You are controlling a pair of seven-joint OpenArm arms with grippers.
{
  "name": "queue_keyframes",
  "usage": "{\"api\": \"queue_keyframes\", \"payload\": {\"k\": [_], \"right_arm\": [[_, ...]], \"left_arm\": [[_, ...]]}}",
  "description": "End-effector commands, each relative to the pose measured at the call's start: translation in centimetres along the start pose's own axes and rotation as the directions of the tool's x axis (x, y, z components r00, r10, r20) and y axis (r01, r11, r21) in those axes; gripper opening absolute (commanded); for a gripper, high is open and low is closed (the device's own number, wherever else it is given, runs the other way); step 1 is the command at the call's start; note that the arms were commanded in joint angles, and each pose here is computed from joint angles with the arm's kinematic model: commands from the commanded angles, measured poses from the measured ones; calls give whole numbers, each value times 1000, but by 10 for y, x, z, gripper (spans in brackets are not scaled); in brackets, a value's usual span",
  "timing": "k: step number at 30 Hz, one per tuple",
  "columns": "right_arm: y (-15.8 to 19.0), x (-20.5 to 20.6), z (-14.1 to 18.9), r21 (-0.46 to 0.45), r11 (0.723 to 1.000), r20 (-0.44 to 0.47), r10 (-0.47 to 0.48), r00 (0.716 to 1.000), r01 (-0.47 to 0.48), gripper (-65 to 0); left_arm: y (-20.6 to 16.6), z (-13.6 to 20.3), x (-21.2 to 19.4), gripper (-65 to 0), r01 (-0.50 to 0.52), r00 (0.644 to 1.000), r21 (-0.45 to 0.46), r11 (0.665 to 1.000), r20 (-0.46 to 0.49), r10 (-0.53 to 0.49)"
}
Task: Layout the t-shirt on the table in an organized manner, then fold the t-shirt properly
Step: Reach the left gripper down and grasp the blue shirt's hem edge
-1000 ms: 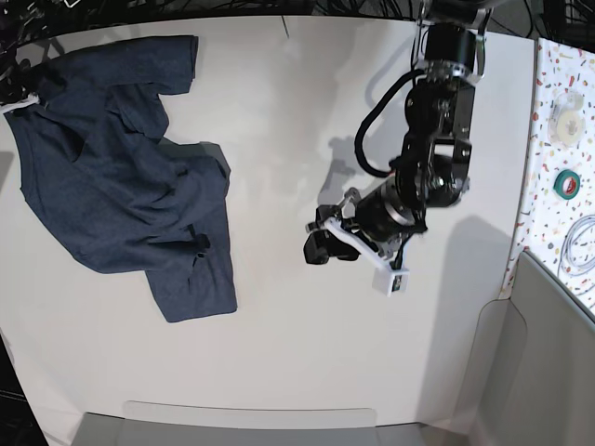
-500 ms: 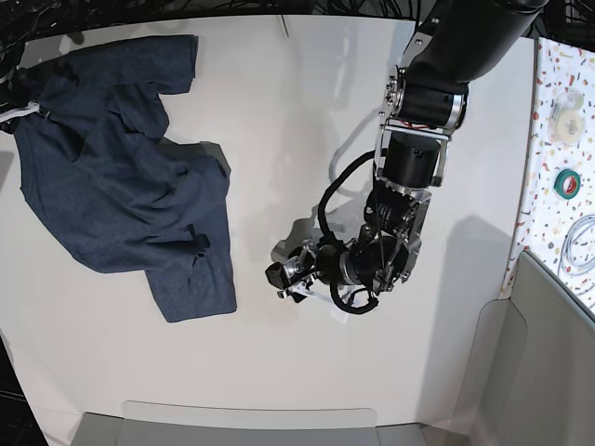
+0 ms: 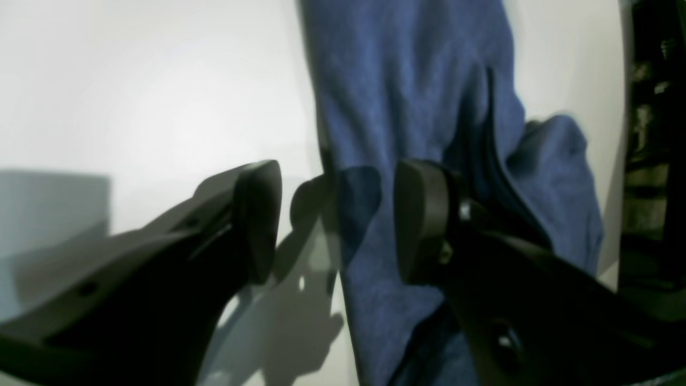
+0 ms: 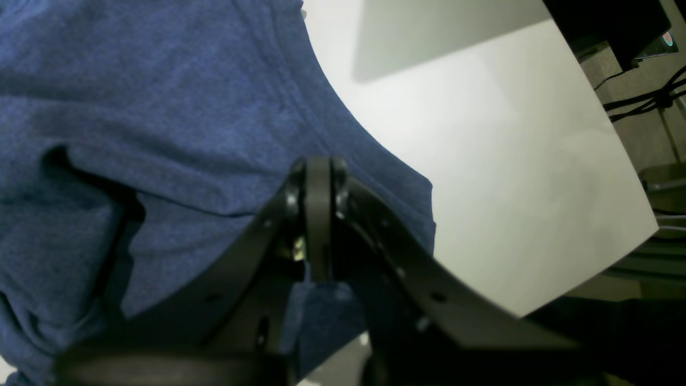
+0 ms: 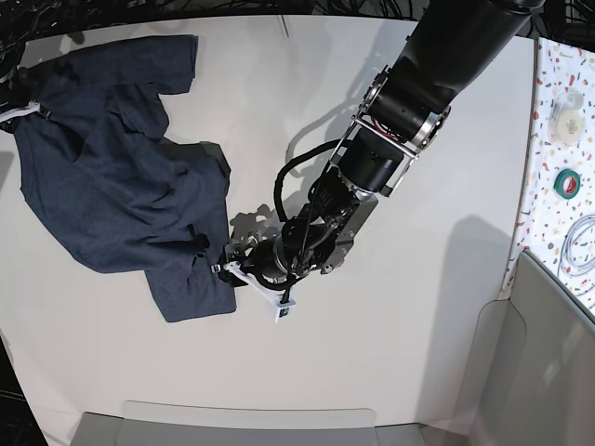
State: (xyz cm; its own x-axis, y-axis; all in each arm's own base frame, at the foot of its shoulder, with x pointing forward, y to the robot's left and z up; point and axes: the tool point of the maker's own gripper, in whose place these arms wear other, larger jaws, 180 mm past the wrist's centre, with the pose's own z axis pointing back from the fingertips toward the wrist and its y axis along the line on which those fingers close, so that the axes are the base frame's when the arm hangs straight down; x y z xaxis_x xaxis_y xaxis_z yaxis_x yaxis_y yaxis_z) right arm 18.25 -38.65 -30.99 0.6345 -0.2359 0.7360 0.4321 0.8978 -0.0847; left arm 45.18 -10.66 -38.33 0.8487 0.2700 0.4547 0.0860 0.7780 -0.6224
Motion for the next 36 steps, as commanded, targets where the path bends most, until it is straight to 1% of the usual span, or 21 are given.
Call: {"api": "queue_keyframes", "payload": {"k": [1,4,7,12,15,21,27,28,29,30,32,33,36], "right_arm": [[-4,11,4,-9,1000,37,19,999,-18,-650],[-4,10,4,-10,1000,36,19,999,-19,-650],[-4,11,4,-9,1000,38,17,999,-17,-650],[-3,13,3,-7,1000,43,15,999,-15,-650],[-3,15,2,-6,1000,49,11,999,-11,-650],[-2,16,2,-5,1000,52,10,999,-10,-650],[-2,17,3,-3,1000,55,10,998,-10,-650],[-1,17,3,-1,1000,56,8,998,-8,-650],[-1,19,3,-2,1000,62,10,998,-10,-650],[-1,21,4,-1,1000,66,11,998,-11,-650],[3,31,3,13,1000,98,-4,995,2,-650],[5,37,4,22,1000,118,-8,993,5,-650],[12,58,11,43,999,186,-13,982,5,-650]], "left_arm": [[-4,1,10,-332,16,1000,18,1000,12,-16],[-3,0,7,-345,14,1000,20,1000,8,-15],[4,-2,-10,-346,-2,1000,27,1000,-21,2],[15,-4,-47,-358,-28,992,40,999,-122,32],[19,-5,-61,-358,-38,988,46,998,-147,44],[17,-8,-79,-368,65,981,54,996,-189,-54],[18,-9,-90,-375,83,976,56,995,-209,-69],[18,-9,-90,-389,86,976,57,995,-208,-72],[18,-9,-89,-419,86,976,57,995,-205,-72],[18,-10,-87,-468,86,979,57,995,-191,-73],[18,-11,-79,-605,84,987,57,995,-145,-75],[17,-12,-74,-650,86,990,53,995,-118,-79],[18,-13,-69,-645,80,994,57,995,-77,-76]]}}
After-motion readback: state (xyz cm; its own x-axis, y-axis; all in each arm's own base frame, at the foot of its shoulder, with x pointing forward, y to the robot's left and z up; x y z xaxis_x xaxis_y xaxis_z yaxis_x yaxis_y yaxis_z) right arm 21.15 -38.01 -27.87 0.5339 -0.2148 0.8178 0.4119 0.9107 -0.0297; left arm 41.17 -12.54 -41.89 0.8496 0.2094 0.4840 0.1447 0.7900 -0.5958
